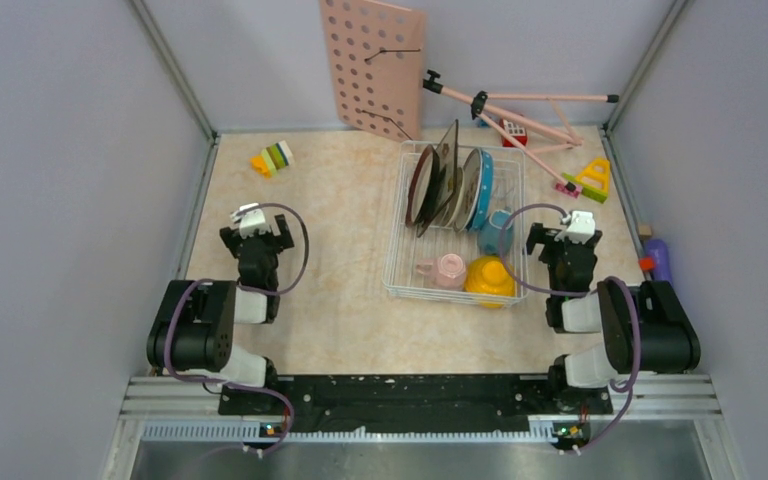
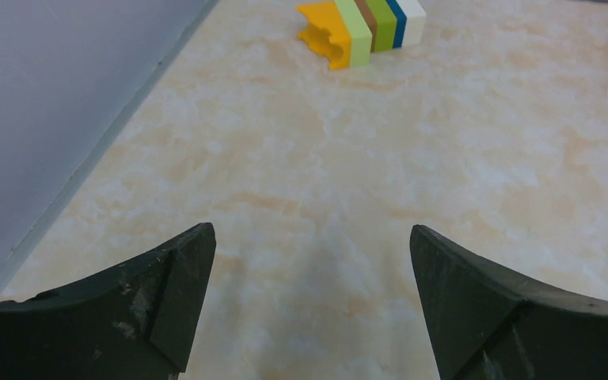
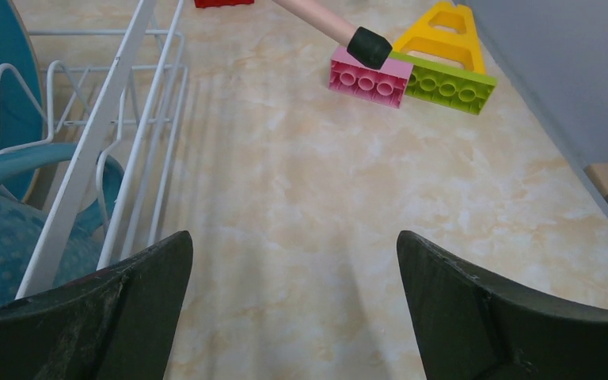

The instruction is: Load the mixed dishes into the dish rack

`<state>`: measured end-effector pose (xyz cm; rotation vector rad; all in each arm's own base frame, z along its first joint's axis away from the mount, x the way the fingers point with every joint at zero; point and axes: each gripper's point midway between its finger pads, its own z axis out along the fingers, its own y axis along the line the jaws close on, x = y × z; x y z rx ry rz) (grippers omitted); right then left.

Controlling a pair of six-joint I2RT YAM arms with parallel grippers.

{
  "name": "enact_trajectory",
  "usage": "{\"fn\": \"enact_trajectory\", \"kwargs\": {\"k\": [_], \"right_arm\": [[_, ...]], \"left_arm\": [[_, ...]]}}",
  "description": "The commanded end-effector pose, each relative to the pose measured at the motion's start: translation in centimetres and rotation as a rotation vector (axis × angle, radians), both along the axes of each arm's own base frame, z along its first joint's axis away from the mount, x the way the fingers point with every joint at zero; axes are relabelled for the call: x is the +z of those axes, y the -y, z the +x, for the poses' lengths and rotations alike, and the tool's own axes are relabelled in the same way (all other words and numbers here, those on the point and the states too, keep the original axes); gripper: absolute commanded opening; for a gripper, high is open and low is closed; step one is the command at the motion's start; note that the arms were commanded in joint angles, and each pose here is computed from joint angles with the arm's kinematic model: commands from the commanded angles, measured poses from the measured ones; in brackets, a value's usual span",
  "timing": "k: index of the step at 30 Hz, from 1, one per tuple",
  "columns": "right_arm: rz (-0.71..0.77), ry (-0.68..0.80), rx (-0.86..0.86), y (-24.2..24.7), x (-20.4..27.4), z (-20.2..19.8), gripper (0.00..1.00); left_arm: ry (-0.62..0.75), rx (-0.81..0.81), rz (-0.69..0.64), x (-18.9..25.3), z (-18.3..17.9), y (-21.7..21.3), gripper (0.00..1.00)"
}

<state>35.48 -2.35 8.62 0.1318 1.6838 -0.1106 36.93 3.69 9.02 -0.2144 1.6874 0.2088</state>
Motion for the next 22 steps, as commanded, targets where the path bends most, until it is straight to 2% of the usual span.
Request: {"fn": "enact_trajectory", "kwargs": {"k": [1, 22], "right_arm": [[0.000, 0.059, 0.077, -1.59, 1.80, 1.27, 0.99], [0.000, 0.054, 0.080, -1.66, 1.67, 1.24, 0.99]], "left_arm": [[0.069, 0.006, -0.019, 2.19, 1.24, -0.48, 0.98], [0.056, 0.006, -0.023, 1.94, 1.21, -0.49, 0.98]]}}
